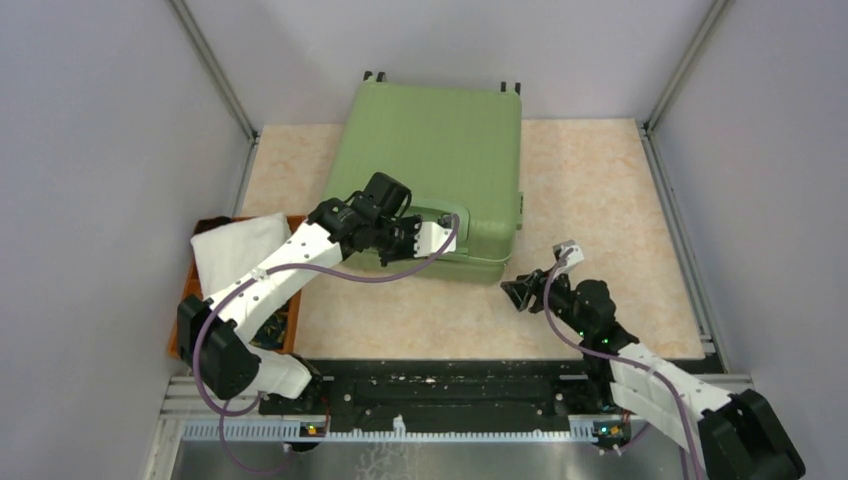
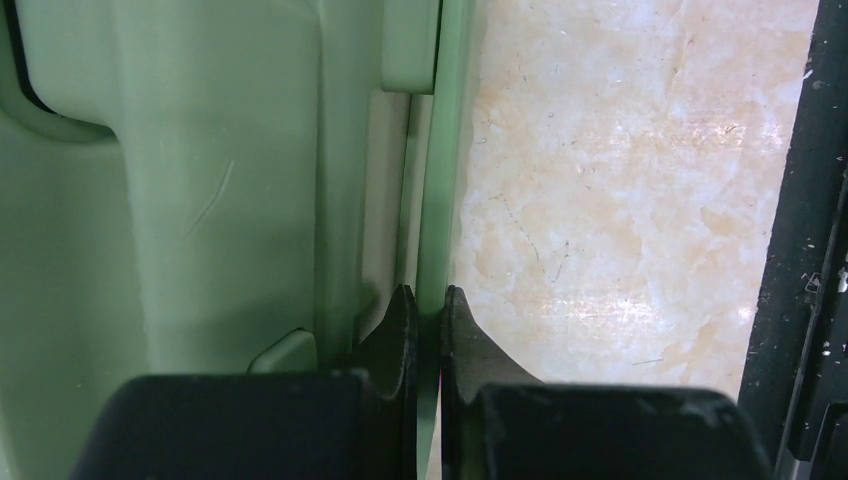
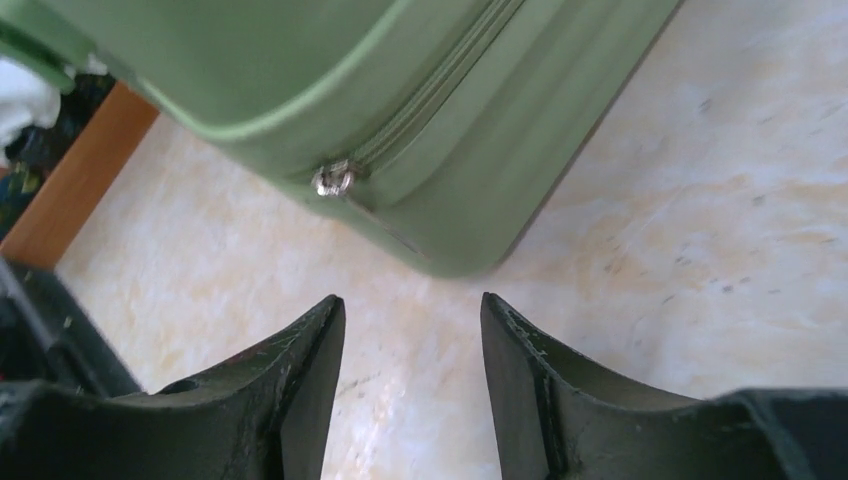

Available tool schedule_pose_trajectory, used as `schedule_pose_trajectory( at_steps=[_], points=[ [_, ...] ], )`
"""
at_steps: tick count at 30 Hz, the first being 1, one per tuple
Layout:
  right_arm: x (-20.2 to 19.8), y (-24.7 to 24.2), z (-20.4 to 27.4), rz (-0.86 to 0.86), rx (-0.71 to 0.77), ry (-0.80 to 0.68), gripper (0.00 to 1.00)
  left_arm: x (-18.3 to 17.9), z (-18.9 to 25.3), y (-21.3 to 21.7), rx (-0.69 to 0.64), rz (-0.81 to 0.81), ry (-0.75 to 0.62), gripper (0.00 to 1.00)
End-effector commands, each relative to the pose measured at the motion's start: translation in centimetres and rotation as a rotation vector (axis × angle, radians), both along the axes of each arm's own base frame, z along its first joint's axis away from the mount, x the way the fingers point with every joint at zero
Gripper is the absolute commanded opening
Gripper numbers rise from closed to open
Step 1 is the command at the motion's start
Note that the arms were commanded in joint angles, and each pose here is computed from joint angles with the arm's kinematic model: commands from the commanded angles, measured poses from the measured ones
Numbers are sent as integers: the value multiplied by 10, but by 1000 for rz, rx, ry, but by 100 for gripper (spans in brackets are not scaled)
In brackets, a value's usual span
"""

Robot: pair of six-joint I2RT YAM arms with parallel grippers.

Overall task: Pack the luggage
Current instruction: Zip the luggage at the center of the board.

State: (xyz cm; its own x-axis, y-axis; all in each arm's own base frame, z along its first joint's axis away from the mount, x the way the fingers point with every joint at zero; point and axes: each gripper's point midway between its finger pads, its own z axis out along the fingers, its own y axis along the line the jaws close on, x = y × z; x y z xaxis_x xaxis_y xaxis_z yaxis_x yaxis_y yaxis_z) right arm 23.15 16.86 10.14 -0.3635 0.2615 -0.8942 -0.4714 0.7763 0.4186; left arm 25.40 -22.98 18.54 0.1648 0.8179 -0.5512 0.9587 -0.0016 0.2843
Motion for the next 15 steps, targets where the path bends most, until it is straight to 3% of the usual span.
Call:
schedule_pose_trajectory(
  at_steps=[1, 5, 15],
  points=[
    [-9, 37, 37, 235, 76, -92, 49, 29, 115, -29, -303, 0, -329, 0],
    [7, 35, 40, 196, 29, -128, 45, 29, 116, -28, -303, 2, -336, 0],
    [26, 29, 38, 140, -54, -167, 49, 28, 114, -29, -302, -2, -328, 0]
  ],
)
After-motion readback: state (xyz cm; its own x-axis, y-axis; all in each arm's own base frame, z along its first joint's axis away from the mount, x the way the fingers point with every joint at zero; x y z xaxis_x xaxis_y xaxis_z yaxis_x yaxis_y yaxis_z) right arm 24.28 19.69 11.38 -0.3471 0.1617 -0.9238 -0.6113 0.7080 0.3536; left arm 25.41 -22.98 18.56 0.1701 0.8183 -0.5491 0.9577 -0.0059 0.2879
